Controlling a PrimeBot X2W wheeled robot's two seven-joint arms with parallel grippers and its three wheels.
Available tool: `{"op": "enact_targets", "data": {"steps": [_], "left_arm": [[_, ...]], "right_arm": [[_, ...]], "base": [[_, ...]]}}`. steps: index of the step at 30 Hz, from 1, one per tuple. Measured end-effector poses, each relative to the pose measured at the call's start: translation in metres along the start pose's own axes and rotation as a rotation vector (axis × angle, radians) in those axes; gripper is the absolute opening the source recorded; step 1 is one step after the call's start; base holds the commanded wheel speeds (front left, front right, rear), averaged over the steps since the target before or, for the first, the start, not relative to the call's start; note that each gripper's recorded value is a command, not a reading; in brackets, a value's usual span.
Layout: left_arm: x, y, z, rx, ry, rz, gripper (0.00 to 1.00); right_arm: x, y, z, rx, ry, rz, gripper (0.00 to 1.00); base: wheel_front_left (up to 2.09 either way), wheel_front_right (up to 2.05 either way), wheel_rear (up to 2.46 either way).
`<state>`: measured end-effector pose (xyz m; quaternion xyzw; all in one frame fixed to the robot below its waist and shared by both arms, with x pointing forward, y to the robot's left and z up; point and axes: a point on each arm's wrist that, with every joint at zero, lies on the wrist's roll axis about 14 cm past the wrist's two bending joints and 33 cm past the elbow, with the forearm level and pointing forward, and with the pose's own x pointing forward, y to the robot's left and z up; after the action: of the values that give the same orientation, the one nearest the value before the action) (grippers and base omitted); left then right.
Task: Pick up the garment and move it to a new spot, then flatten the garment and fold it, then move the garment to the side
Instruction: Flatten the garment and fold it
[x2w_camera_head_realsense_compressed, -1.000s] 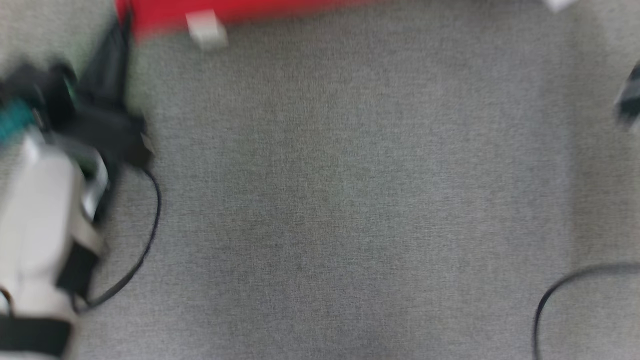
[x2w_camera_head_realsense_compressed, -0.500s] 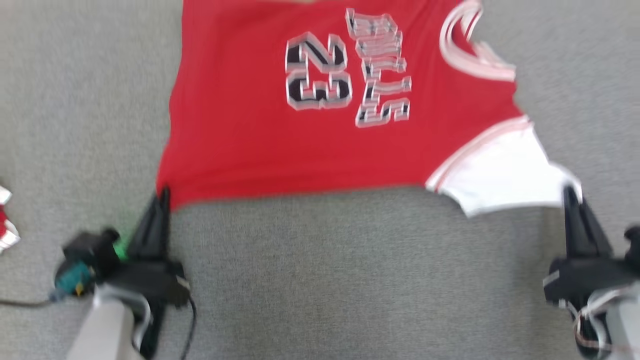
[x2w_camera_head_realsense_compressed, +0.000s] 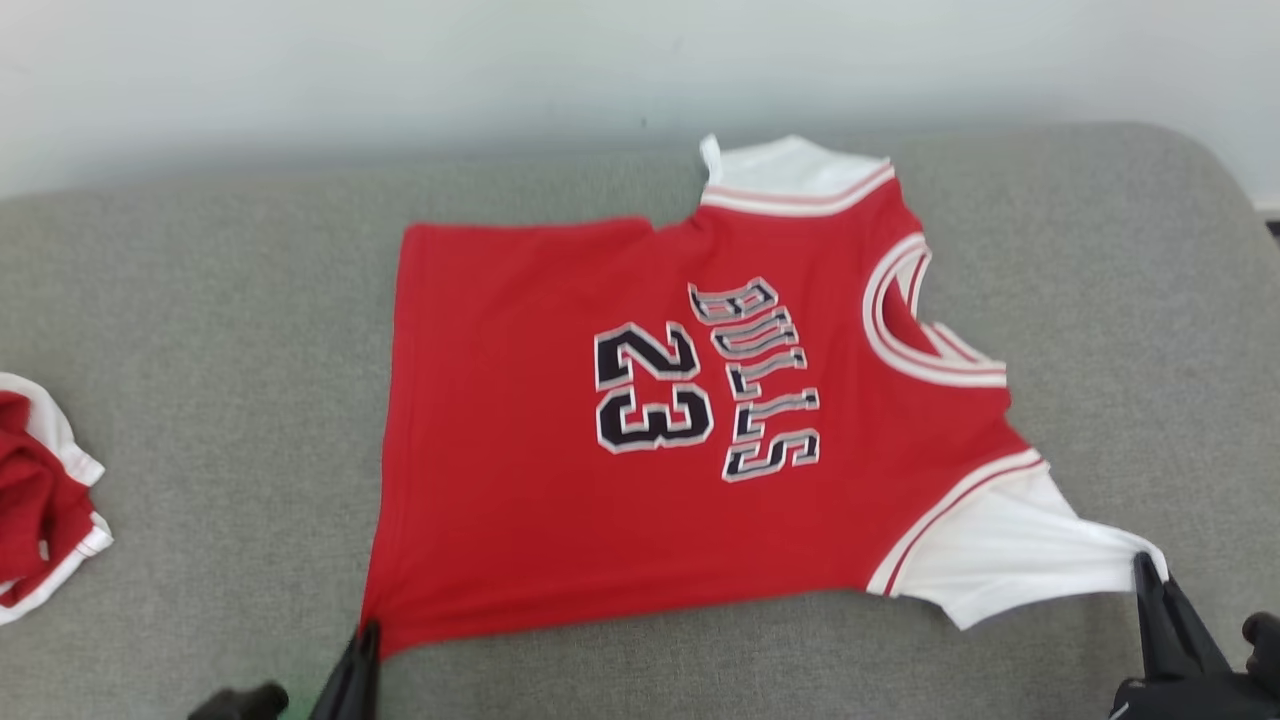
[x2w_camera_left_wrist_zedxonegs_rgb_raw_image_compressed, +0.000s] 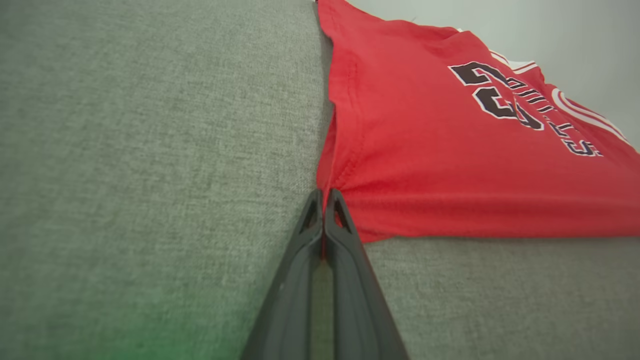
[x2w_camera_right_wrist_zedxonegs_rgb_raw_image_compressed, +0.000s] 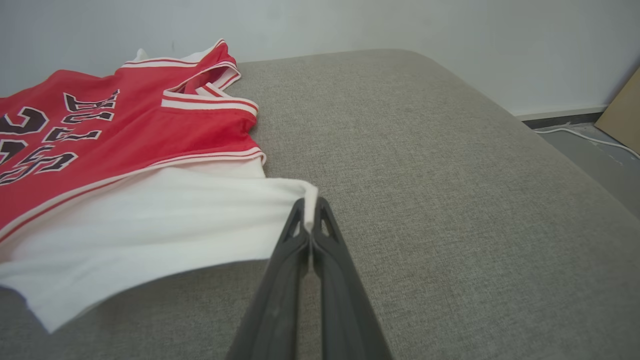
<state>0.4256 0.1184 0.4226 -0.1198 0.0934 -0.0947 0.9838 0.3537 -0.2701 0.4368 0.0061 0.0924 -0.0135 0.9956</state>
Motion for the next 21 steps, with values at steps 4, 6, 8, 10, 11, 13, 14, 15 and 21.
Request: {"op": "enact_targets", "data": {"steps": [4,6,8,10,11,13,14,15,21], "left_arm": [[-0.018,0.009,-0.003,-0.011,0.007,0.04,0.0],[-0.027,0.012,-0.005,-0.01,0.011,0.054,0.0],[-0.036,0.013,-0.009,-0.007,0.019,0.06,0.0],[-0.04,0.014,-0.011,-0.008,0.025,0.065,0.0],[-0.043,0.015,-0.012,-0.009,0.028,0.069,0.0],[-0.049,0.015,-0.013,-0.008,0.029,0.073,0.0],[-0.051,0.015,-0.014,-0.011,0.03,0.075,0.0],[-0.054,0.016,-0.015,-0.015,0.031,0.077,0.0],[-0.059,0.008,-0.018,-0.015,0.037,0.054,0.0]], "right_arm": [[-0.013,0.003,-0.001,0.004,-0.003,0.008,0.0],[-0.022,0.007,-0.008,0.006,0.012,0.018,0.0],[-0.032,0.007,-0.015,0.006,0.032,0.019,0.0],[-0.037,0.007,-0.019,0.004,0.043,0.022,0.0],[-0.041,0.008,-0.023,0.003,0.053,0.024,0.0],[-0.049,0.009,-0.029,0.009,0.067,0.028,0.0],[-0.053,0.011,-0.032,0.01,0.075,0.031,0.0],[-0.056,0.011,-0.035,0.014,0.08,0.032,0.0],[-0.075,0.018,-0.05,0.029,0.118,0.045,0.0]], "base": [[0.0,0.0,0.0],[0.0,0.0,0.0],[0.0,0.0,0.0],[0.0,0.0,0.0],[0.0,0.0,0.0],[0.0,0.0,0.0],[0.0,0.0,0.0],[0.0,0.0,0.0],[0.0,0.0,0.0]]}}
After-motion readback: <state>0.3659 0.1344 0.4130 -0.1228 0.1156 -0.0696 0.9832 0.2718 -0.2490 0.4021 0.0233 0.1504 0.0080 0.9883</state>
